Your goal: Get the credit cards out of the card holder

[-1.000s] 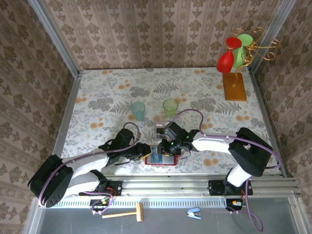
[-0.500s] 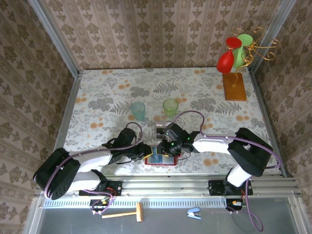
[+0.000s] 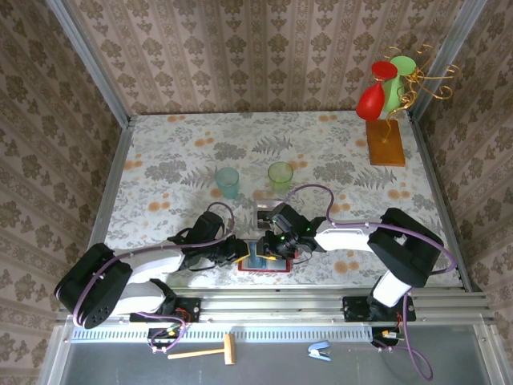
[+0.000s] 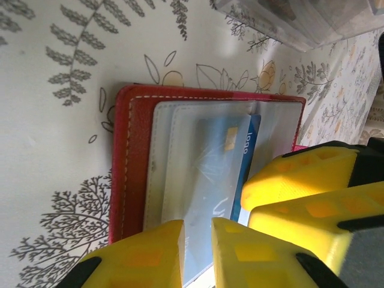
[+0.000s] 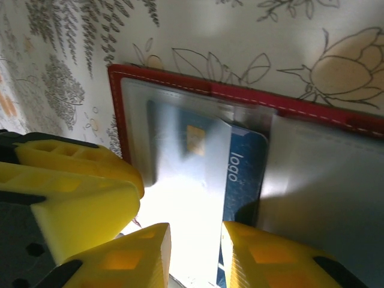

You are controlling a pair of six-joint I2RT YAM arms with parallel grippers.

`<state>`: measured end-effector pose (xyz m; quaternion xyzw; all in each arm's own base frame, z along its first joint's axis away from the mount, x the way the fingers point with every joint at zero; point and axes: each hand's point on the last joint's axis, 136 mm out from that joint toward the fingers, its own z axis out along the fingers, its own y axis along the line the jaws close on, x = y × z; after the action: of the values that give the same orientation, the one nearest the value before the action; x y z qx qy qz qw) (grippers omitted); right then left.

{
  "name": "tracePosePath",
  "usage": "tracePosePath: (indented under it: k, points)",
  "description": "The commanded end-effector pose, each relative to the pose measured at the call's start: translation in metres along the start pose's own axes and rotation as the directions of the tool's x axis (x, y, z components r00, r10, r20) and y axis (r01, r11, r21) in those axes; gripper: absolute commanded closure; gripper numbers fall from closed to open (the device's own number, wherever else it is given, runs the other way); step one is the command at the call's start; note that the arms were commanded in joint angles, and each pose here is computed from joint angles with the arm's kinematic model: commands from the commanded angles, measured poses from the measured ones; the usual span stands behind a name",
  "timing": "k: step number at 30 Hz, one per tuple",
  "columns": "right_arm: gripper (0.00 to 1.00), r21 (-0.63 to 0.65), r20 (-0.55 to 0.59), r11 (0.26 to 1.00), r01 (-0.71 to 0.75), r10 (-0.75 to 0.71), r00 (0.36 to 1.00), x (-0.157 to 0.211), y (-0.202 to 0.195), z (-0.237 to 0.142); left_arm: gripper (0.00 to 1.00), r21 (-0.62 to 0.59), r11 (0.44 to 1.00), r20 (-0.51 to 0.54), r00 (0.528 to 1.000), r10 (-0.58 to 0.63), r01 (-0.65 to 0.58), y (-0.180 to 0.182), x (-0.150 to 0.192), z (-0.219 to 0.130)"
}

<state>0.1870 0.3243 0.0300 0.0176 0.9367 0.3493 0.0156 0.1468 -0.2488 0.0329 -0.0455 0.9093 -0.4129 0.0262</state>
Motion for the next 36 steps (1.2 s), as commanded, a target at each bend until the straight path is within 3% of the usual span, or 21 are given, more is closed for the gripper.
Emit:
tracePosePath:
  k: [1, 14, 36]
  points:
    - [0.72, 0.021, -0.027, 0.999, -0.024, 0.024, 0.999, 0.005, -0.009, 0.003, 0.8, -0.028, 1.0, -0.006, 1.0, 0.008, -0.008, 0.01, 0.003, 0.001]
    - [0.72, 0.103, 0.007, 0.995, 0.017, -0.017, 1.0, -0.001, -0.016, -0.008, 0.8, -0.033, 0.999, -0.01, 1.0, 0.004, -0.004, 0.014, 0.005, 0.002]
    - [0.72, -0.016, 0.06, 1.0, -0.013, 0.014, 0.998, -0.007, -0.005, -0.024, 0.81, 0.03, 0.998, -0.006, 0.998, 0.056, -0.055, -0.025, -0.004, 0.0]
